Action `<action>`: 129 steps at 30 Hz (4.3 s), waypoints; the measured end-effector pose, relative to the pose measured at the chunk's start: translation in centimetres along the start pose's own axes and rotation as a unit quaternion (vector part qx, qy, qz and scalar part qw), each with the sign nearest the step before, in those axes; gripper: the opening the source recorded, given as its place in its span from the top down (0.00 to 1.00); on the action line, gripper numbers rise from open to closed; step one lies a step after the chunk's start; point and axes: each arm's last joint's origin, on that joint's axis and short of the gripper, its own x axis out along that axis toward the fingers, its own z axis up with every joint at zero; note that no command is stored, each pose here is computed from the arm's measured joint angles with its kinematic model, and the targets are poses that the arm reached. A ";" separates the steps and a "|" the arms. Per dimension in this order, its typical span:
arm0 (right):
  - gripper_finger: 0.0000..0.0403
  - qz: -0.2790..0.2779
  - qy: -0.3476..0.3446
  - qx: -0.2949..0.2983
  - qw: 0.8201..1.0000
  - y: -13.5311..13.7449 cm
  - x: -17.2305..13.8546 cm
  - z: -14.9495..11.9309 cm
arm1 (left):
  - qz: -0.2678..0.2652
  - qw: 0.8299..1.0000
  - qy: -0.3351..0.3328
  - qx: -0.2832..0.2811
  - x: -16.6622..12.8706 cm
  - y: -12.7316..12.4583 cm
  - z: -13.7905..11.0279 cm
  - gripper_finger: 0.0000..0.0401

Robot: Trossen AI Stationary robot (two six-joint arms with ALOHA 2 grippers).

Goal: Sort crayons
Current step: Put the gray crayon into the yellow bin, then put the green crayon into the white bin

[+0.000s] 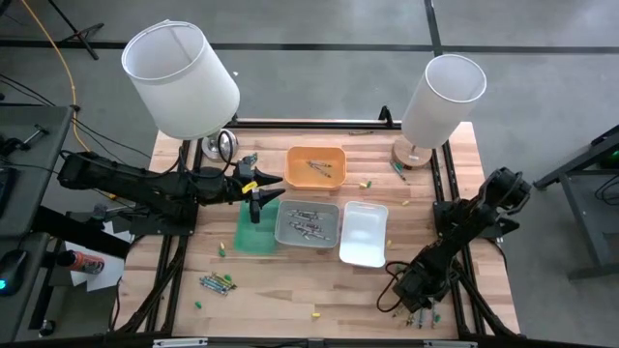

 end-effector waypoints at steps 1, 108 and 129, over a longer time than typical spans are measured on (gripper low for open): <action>0.67 0.000 0.000 0.000 1.000 0.0 0.0 0.0 | 0.000 1.000 0.000 0.000 0.0 0.0 0.0 0.60; 1.00 -0.033 -0.588 -0.246 0.770 5.1 -34.0 21.5 | -0.143 0.960 -0.224 -0.090 -2.4 -1.0 5.2 0.60; 0.63 0.003 -0.565 -0.259 0.783 5.3 -34.8 21.6 | -0.142 0.961 -0.220 -0.089 -2.4 -1.0 5.2 0.60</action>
